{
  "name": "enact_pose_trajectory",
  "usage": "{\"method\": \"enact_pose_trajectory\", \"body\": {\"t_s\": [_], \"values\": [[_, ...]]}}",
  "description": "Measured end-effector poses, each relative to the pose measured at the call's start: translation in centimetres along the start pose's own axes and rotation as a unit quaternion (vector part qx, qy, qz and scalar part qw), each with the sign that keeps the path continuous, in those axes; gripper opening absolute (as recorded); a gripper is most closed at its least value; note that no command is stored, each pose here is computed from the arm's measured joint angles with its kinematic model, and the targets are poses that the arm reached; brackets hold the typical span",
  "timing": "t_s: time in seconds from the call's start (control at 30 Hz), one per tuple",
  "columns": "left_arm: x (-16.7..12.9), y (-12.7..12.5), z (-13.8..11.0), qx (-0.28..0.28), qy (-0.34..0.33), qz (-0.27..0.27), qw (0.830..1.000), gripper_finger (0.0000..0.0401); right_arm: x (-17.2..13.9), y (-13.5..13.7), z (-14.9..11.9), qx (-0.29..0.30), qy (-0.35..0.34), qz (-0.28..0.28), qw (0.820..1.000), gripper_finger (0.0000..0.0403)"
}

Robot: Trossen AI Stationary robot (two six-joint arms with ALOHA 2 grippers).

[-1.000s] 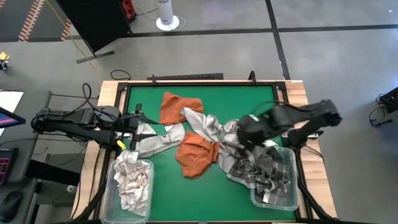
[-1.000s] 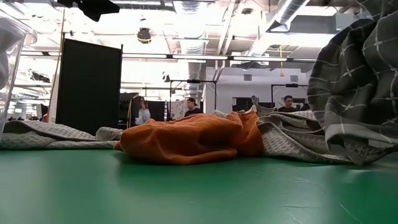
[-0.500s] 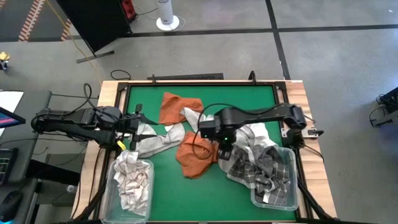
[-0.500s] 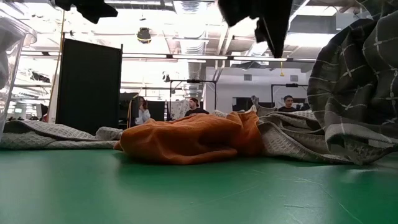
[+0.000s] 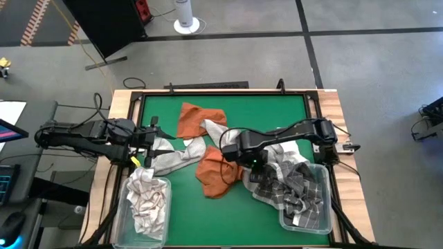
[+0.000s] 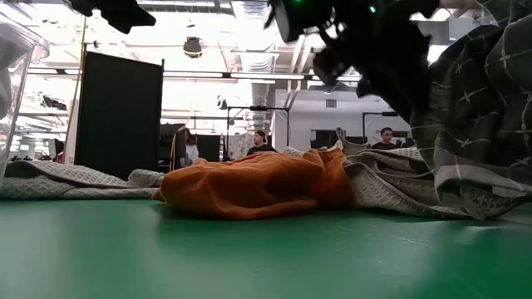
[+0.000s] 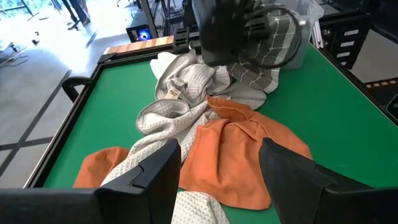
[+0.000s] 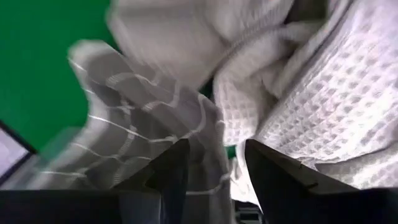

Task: Sort towels by color in basket
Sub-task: Put the gray squared towel into the right transparent bin

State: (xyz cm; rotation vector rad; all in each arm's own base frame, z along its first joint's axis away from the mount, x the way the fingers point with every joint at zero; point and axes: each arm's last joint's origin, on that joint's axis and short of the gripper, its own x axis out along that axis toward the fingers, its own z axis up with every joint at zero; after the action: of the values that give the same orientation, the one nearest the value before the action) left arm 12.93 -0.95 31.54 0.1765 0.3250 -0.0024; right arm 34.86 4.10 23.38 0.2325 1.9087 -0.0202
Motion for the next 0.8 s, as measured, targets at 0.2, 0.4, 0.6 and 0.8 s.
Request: {"method": "enact_pose_trajectory", "body": {"t_s": [0.2,0.4,0.6,0.8], "values": [[0.0,0.0,0.0,0.001,0.0,0.0,1.0,0.0208,2.4,-0.2,-0.4,-0.023,0.045,-0.012,0.999,0.0193],[0.0,0.0,0.0,0.001,0.0,0.0,1.0,0.0208,2.7,-0.2,-0.5,-0.021,0.055,-0.001,0.998,0.0091],[0.0,0.0,-0.1,0.002,0.003,0.0,1.0,0.0208,2.5,0.0,-0.6,-0.018,0.052,0.018,0.998,0.0019],[0.0,0.0,-0.1,0.002,0.003,0.0,1.0,0.0208,-1.5,0.6,-4.2,0.015,-0.024,0.033,0.999,0.0016]]}}
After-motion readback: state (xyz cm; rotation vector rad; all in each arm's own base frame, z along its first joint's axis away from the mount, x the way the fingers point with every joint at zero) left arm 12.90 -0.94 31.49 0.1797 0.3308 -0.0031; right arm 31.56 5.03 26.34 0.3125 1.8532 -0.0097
